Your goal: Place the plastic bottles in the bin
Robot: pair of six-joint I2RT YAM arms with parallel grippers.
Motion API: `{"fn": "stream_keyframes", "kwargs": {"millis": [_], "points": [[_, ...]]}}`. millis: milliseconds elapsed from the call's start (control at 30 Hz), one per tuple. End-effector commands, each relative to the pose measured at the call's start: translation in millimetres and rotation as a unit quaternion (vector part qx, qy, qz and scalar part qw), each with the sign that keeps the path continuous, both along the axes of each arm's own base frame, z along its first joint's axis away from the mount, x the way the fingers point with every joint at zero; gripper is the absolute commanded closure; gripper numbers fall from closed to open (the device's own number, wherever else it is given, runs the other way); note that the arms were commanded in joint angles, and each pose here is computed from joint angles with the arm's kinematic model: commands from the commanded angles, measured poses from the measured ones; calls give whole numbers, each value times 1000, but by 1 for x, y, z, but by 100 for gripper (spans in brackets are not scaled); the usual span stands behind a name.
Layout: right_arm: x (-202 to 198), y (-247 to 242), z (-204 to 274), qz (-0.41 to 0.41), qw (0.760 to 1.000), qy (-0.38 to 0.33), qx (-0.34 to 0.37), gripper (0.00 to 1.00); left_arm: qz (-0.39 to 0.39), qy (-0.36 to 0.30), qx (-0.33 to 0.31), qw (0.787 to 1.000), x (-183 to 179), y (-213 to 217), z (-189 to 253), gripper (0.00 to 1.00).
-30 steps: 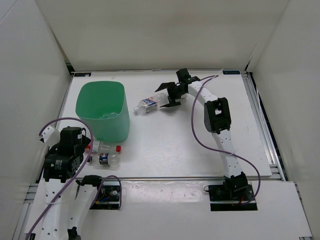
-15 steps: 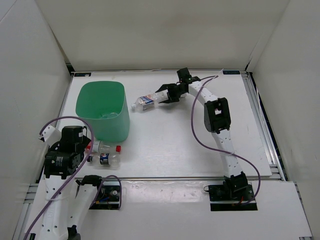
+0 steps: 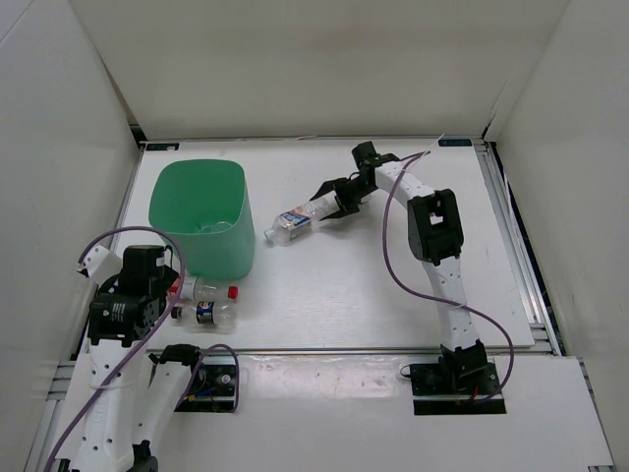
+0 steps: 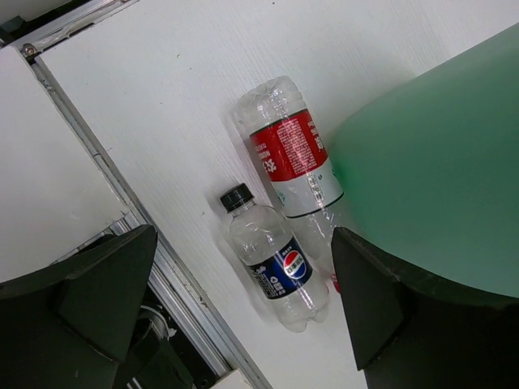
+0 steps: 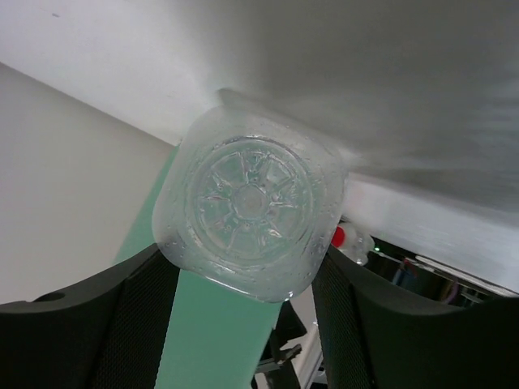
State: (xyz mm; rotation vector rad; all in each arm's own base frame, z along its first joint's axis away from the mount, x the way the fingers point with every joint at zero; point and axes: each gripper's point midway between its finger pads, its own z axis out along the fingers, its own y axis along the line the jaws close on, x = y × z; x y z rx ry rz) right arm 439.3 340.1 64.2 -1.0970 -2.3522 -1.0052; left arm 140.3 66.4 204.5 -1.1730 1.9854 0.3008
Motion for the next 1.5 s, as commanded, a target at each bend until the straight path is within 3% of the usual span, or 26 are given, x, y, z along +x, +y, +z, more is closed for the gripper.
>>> {"fn": "stream_keyframes", "kwargs": {"millis": [0, 67, 600, 833, 1067, 1167, 1467], "points": [[-25, -16, 6, 26, 999, 9, -39, 93, 16, -28, 4, 999, -1, 4, 13, 0], [-26, -18, 21, 38, 998, -18, -38, 100, 23, -41, 3, 999, -3, 5, 16, 0], [-40, -42, 127, 100, 969, -219, -60, 100, 2, -96, 1, 995, 19, 1, 25, 0], [-31, -36, 193, 93, 944, -317, -21, 100, -19, -98, 0, 995, 25, -3, 25, 0], [-33, -9, 281, 80, 908, -406, 65, 100, -28, -103, 2, 994, 24, -4, 29, 0], [-41, 3, 319, 82, 882, -453, 97, 100, -28, -103, 2, 994, 20, -4, 29, 0], [-78, 46, 379, 114, 815, -549, 148, 100, -34, -103, 2, 994, 12, -5, 30, 0]]}}
